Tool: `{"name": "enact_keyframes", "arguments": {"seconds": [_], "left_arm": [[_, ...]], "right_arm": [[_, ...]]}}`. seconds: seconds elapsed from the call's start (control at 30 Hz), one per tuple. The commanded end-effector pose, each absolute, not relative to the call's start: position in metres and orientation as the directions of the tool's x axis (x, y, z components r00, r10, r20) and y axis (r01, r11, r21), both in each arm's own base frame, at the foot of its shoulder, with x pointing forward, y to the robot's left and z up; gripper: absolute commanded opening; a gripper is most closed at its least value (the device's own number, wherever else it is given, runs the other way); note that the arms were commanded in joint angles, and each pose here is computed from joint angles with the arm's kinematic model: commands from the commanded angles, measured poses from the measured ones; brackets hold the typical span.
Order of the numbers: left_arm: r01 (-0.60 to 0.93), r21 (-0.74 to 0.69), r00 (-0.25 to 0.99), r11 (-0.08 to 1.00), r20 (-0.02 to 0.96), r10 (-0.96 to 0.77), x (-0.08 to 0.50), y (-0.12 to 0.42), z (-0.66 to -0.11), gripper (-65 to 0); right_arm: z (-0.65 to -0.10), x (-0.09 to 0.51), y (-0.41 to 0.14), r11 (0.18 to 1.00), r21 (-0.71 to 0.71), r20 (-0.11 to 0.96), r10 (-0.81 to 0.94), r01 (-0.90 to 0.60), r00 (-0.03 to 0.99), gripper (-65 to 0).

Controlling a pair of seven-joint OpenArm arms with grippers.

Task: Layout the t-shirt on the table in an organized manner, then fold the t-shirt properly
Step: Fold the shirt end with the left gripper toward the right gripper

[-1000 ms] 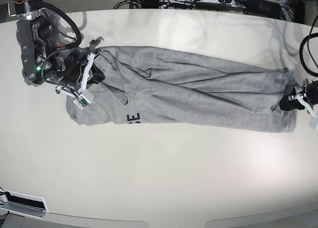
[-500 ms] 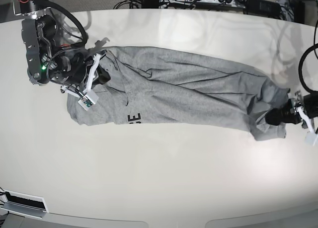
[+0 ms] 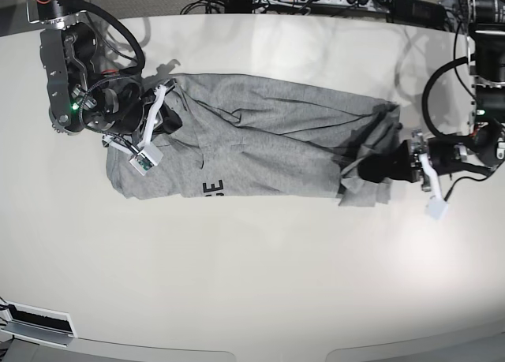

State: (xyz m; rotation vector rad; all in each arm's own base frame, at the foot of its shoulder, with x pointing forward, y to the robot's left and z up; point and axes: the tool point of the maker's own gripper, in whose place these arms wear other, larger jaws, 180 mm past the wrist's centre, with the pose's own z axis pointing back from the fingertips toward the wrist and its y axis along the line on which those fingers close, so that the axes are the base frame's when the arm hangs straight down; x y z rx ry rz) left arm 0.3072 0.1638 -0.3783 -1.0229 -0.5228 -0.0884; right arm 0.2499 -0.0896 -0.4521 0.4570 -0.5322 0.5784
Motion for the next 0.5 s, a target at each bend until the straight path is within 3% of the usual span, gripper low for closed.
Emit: {"name": "enact_keyframes", "arguments": {"seconds": [0.0, 0.13, 0.3, 0.47], "left_arm": [[0.348, -0.785, 0.852, 0.512, 0.493, 0.176, 0.318, 0.160, -0.365, -65.0], [0.355, -0.809, 0.865, 0.468, 0.475, 0.164, 0.314, 0.132, -0.371, -65.0], [0.362, -0.776, 0.827, 0.516, 0.523, 0.205, 0.329, 0.124, -0.379, -65.0], [0.367, -0.797, 0.837, 0.480, 0.508, 0.203, 0.326, 0.103, -0.381, -65.0]], "right_arm": [[-0.441, 0.261, -0.090, 0.743, 0.237, 0.622, 0.379, -0.626, 0.685, -65.0], [-0.440, 0.262, -0.090, 0.743, 0.237, 0.623, 0.378, -0.626, 0.685, -65.0], [-0.441, 0.261, -0.090, 0.743, 0.237, 0.622, 0.379, -0.626, 0.686, -65.0], [-0.441, 0.261, -0.090, 0.743, 0.237, 0.622, 0.378, -0.626, 0.685, -65.0]]}}
